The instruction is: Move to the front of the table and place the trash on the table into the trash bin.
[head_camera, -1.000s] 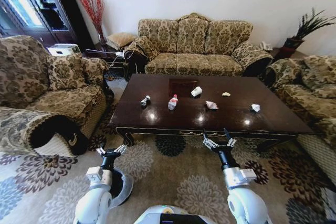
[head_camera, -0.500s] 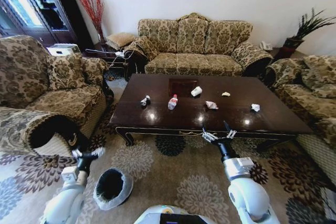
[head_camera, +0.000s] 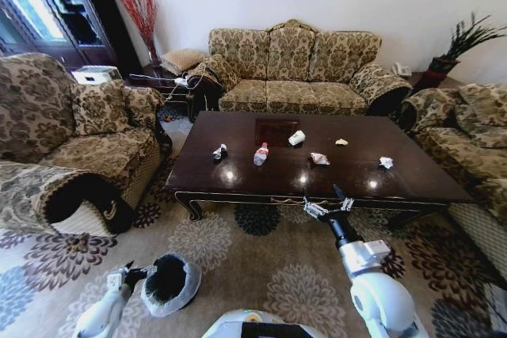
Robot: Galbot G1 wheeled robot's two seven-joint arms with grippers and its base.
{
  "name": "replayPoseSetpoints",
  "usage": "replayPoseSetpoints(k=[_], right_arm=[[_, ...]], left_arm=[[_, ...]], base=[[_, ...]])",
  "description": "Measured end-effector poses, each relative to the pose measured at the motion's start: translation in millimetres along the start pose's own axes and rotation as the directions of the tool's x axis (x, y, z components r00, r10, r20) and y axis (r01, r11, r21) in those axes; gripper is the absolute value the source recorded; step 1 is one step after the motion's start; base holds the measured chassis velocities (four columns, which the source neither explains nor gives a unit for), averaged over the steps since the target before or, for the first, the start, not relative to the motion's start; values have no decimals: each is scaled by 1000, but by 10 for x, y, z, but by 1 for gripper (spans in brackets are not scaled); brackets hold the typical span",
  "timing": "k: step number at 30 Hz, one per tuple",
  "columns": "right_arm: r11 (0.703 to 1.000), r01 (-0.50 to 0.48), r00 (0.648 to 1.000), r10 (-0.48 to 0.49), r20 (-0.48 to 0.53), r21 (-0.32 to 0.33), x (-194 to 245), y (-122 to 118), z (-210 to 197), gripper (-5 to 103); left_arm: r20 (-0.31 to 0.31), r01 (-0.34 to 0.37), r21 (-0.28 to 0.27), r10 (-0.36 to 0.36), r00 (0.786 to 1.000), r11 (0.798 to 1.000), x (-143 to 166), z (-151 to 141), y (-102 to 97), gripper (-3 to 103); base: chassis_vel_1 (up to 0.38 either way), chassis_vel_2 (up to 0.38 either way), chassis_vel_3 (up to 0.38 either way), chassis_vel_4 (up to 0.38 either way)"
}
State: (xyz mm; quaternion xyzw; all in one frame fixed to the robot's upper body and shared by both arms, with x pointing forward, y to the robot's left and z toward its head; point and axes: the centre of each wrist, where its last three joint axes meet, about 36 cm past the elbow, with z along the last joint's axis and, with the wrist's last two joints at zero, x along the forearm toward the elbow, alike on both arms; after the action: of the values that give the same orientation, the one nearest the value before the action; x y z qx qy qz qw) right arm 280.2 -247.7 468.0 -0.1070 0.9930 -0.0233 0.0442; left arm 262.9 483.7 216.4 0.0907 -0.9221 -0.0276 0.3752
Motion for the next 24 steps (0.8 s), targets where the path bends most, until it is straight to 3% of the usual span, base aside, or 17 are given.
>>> replayPoseSetpoints(k=[3, 6, 9, 18, 24], right_arm=[[1000, 13, 1000, -12, 17, -22, 7, -1, -3, 100], [998, 21, 999, -19, 36, -57, 18, 6, -5, 100], [997, 32, 998, -29, 49, -75, 24, 7, 4, 100], [998, 23, 999, -22, 29, -59, 61, -25, 64, 100], [999, 1, 1000, -1, 15, -49, 81, -37, 72, 100]], left_arm=[[-20, 14, -26, -14, 1000, 1000, -128, 67, 76, 103], [-57, 24, -64, -28, 998, 998, -275, 212, 227, 100], [-96, 15, -61, -21, 995, 998, -317, 340, 333, 99], [-149, -58, -14, 56, 987, 998, -409, 544, 297, 99], [-161, -78, -17, 74, 984, 997, -480, 592, 239, 99]], base=[[0, 0, 0, 0], [0, 0, 0, 0], [0, 0, 0, 0], [0, 0, 0, 0], [0, 0, 0, 0]])
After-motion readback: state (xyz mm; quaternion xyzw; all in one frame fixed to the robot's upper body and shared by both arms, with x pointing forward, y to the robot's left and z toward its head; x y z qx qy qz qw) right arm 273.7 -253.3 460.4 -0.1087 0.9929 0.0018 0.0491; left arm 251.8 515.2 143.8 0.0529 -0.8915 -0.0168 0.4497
